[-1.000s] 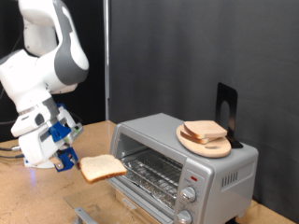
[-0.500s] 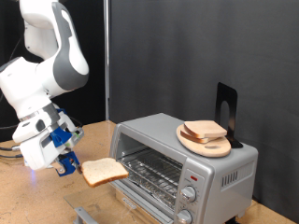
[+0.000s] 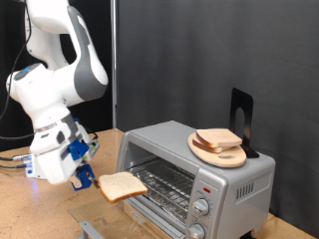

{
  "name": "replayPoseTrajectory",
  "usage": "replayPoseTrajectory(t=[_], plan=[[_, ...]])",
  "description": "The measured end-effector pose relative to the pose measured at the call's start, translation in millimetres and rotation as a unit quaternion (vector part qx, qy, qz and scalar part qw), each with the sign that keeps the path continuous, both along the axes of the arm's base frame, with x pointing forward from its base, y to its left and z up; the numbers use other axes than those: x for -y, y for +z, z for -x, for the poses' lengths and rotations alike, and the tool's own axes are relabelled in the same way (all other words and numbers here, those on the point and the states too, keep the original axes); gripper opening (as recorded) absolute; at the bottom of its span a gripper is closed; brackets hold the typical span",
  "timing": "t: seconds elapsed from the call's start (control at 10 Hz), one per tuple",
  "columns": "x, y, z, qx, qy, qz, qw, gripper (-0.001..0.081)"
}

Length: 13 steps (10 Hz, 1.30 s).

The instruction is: Make a piece of toast with the oven

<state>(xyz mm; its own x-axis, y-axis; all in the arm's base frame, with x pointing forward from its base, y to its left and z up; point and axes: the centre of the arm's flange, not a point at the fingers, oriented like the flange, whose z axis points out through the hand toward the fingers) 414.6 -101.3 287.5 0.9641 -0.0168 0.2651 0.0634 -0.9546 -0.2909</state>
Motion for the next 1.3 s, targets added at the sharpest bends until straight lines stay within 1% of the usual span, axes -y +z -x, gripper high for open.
replayPoseTrajectory(t=[0.2, 0.4, 0.5, 0.8, 1.0, 1.2, 1.3], plan=[[-22.0, -1.1, -6.5, -0.006, 0.016, 0.005, 0.9998, 0.0394], [-43.9, 0.4, -12.6, -0.029, 0.028, 0.028, 0.9988, 0.0394], [-54.9, 1.9, -16.2, -0.035, 0.033, 0.035, 0.9982, 0.0394], [-76.8, 6.2, -23.5, -0.039, 0.049, 0.045, 0.997, 0.0394], [-74.8, 1.6, -18.7, -0.054, 0.072, 0.058, 0.9942, 0.0394], [-57.9, -9.6, -2.6, -0.085, 0.097, 0.075, 0.9888, 0.0394], [-46.9, -14.4, 6.8, -0.093, 0.103, 0.079, 0.9872, 0.0394]])
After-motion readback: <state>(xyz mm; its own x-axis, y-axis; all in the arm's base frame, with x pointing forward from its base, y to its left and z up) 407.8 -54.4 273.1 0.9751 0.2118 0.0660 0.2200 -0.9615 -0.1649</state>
